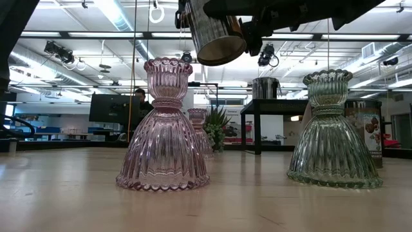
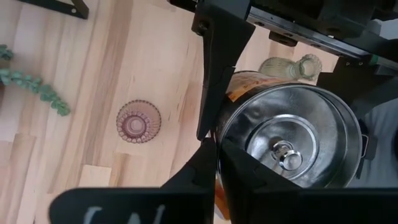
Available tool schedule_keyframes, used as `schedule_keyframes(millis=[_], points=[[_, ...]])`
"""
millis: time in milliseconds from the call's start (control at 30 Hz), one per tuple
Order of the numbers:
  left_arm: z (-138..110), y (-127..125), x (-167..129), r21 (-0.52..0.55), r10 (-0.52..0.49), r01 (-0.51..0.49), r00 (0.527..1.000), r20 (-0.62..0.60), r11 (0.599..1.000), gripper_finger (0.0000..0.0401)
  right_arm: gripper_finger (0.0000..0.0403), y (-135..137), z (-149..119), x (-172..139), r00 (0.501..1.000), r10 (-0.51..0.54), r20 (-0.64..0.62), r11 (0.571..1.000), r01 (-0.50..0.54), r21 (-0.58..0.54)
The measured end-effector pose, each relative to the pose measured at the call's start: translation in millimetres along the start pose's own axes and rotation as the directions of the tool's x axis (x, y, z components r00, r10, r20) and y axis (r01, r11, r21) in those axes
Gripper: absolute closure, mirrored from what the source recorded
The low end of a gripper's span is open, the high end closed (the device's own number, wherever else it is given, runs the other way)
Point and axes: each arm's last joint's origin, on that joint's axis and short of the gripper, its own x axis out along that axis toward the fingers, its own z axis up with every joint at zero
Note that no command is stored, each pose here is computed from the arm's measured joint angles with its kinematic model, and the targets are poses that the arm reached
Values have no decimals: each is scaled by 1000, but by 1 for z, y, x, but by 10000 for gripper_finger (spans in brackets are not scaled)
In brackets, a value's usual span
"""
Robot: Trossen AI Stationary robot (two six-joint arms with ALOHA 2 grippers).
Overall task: Pick & Place candle stick holders
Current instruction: Align the left silver scented candle with the silver scented candle on the shelf
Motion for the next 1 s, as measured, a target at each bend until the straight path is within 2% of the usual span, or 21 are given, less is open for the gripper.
schedule_keyframes(millis=[267, 433, 667, 867, 1000], points=[[-9, 4, -39, -5, -6, 7, 996, 88, 1000, 366, 64, 1, 10, -15, 998, -46, -31, 999, 45, -25], [-23, 11, -75, -32, 103, -99, 981, 162, 995, 365, 64, 1, 25, -40, 989, -138, -49, 988, 133, -81], [-43, 14, -99, -23, 230, -229, 961, 157, 973, 365, 64, -7, 38, -107, 943, -332, -17, 936, 327, -132], [-51, 17, -108, 9, 337, -343, 927, 164, 939, 367, 64, -28, 36, -178, 891, -447, 83, 892, 450, -28], [-56, 25, -122, -3, 387, -395, 900, 201, 919, 373, 64, -44, 32, -209, 827, -547, 130, 836, 548, 27]])
